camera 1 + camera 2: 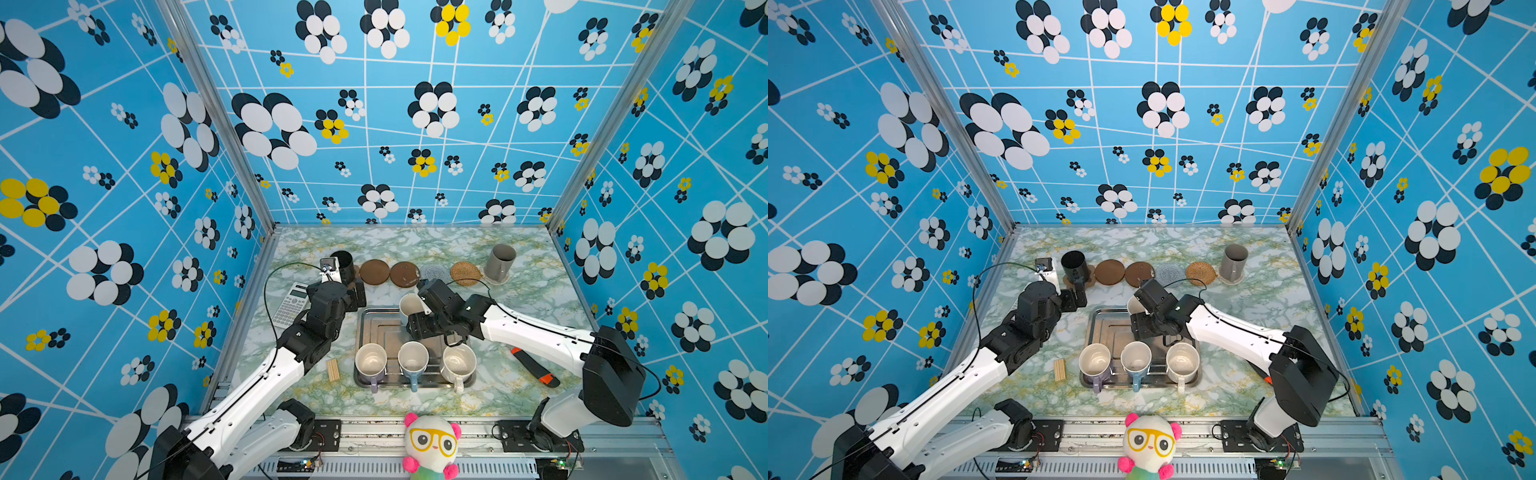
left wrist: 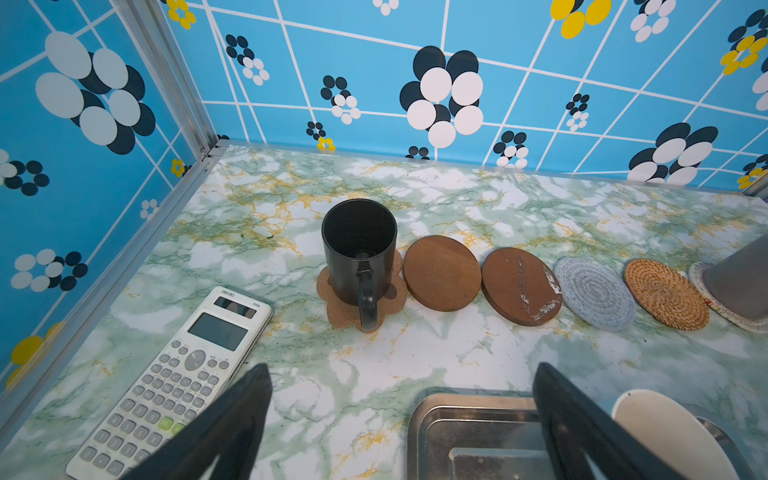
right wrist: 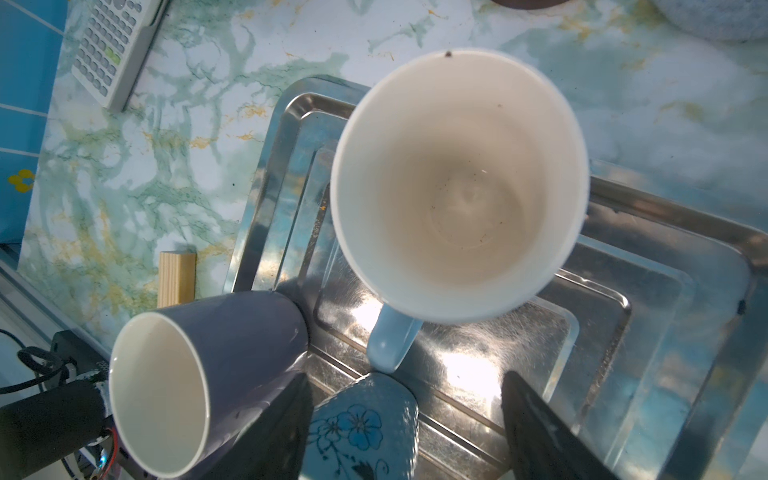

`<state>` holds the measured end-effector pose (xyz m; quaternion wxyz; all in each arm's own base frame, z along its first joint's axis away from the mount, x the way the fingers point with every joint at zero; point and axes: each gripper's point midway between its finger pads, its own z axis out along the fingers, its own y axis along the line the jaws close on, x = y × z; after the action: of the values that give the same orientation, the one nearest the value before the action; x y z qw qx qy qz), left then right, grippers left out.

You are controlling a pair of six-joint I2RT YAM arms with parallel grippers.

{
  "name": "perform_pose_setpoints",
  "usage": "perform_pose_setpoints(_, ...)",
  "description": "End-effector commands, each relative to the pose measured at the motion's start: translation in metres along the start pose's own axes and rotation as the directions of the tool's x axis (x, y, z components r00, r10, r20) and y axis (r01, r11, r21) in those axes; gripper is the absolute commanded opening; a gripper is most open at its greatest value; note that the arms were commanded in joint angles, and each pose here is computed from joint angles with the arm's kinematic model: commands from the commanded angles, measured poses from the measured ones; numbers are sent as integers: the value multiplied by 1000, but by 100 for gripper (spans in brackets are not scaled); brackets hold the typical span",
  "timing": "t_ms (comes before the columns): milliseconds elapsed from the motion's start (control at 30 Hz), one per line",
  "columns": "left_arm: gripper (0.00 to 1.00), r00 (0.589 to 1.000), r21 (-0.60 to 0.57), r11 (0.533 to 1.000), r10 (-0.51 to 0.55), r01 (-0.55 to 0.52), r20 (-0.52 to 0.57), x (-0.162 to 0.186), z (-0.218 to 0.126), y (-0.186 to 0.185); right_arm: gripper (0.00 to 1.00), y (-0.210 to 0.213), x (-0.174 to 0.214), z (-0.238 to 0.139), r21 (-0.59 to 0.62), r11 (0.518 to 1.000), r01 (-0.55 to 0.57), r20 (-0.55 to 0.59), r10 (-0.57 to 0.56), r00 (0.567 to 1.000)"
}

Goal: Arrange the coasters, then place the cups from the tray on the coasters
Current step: 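Lower the right gripper over the white mug with light blue handle in the tray, then close the right gripper on the rim of the white mug with light blue handle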

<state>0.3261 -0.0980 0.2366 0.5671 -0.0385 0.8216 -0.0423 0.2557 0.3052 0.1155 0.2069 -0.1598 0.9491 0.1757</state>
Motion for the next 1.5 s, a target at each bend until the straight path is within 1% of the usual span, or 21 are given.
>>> perform_pose_setpoints(0,99,1000,-5,1000,-29,29,10,0,2,3,72,2,-9,6,23,1000,-6,11,6,1000)
perform_pose_setpoints(200,99,999,-12,999,-49,49,7,2,4,6,69,-3,-10,19,68,998,18,-20,-17,1000)
perform_pose_setpoints(500,99,997,-26,997,-76,76,6,3,5,13,62,-6,-9,33,96,995,24,-37,-21,999)
perform_pose_setpoints(800,99,995,-15,995,-98,98,5,5,8,14,57,-8,-12,35,114,993,29,-31,-26,999)
perform_pose_setpoints(933,99,995,-13,995,-103,103,5,5,8,15,51,-13,-10,35,135,990,36,-36,-32,999)
perform_pose_setpoints(1167,99,994,-10,994,-108,108,4,6,8,16,38,-16,-12,34,153,987,46,-33,-42,999)
perform_pose_setpoints(1467,99,994,-9,994,-111,111,2,6,8,16,27,-20,-10,34,174,983,55,-39,-49,998)
